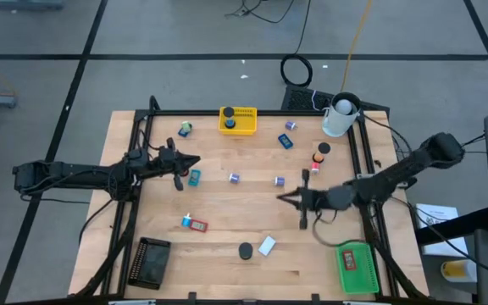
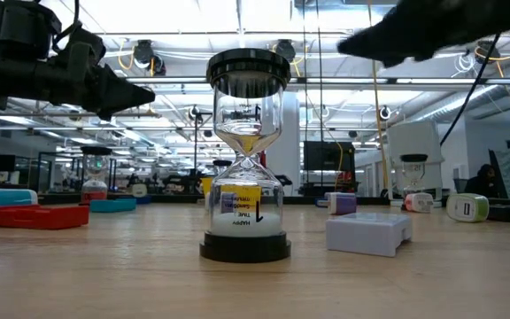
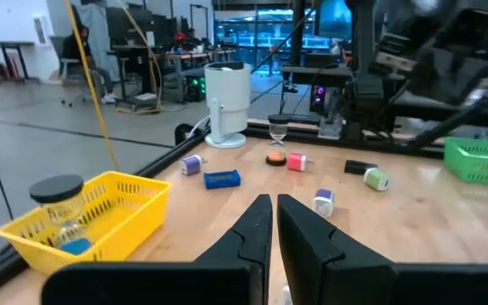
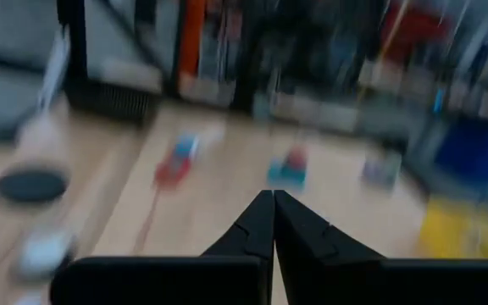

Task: Pick & Place Office items
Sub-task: Put the blue charger adapter into the black bin

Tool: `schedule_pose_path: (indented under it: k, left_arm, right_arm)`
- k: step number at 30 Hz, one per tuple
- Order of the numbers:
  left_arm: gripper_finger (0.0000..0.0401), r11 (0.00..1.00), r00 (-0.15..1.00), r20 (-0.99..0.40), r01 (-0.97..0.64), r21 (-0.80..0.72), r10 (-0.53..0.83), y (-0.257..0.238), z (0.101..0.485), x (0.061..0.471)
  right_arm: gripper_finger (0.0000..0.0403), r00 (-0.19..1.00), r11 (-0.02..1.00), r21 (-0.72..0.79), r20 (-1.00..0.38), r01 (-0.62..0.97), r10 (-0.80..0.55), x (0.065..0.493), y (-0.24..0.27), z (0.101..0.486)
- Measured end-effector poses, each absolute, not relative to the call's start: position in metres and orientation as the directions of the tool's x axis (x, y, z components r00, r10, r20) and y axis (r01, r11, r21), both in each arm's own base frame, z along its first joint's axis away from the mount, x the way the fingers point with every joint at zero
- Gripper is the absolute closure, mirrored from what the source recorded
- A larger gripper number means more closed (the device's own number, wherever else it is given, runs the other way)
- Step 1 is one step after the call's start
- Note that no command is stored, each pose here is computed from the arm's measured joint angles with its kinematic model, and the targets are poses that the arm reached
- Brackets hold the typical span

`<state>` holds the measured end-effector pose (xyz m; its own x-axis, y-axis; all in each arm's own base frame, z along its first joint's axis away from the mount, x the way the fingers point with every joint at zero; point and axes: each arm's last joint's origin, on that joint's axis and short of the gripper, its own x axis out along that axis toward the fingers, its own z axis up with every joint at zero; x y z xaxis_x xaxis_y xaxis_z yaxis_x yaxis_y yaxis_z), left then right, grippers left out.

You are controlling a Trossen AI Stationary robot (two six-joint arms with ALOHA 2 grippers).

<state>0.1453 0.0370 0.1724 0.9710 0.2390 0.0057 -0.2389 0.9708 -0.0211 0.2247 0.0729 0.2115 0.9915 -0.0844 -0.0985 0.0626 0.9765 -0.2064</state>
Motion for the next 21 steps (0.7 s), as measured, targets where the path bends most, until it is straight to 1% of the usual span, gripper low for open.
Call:
schedule_pose_path:
  k: [3,4,6,8,13,18,21]
  left_arm:
    - [0.0370,0.979,0.980,0.005,-0.200,-0.035,0.200,0.036,0.172,0.146]
    - [0.0370,0.980,0.981,0.005,-0.194,-0.038,0.195,0.036,0.172,0.146]
    - [0.0371,0.980,0.981,0.001,-0.196,-0.040,0.196,0.036,0.172,0.146]
    - [0.0371,0.979,0.980,-0.028,-0.198,-0.042,0.197,0.036,0.175,0.148]
    - [0.0371,0.982,0.972,-0.160,-0.183,-0.044,0.174,0.033,0.187,0.158]
    - [0.0371,0.982,0.947,-0.266,-0.188,-0.017,0.177,0.021,0.203,0.165]
    - [0.0371,0.983,0.926,-0.340,-0.180,-0.025,0.161,0.011,0.210,0.167]
  right_arm:
    - [0.0402,0.994,0.975,-0.203,0.082,0.089,-0.073,0.215,0.047,0.203]
    - [0.0402,0.990,0.977,-0.193,0.121,0.089,-0.067,0.213,0.040,0.202]
    - [0.0401,0.987,0.983,-0.169,0.152,0.076,-0.050,0.208,0.030,0.199]
    - [0.0402,0.988,0.986,-0.148,0.144,0.074,-0.052,0.207,0.023,0.196]
    - [0.0402,0.987,0.981,-0.146,0.118,0.126,-0.109,0.209,0.009,0.194]
    - [0.0402,0.984,0.979,-0.106,0.069,0.172,-0.166,0.210,-0.003,0.189]
    - [0.0402,0.984,0.979,-0.102,0.042,0.179,-0.176,0.210,-0.005,0.187]
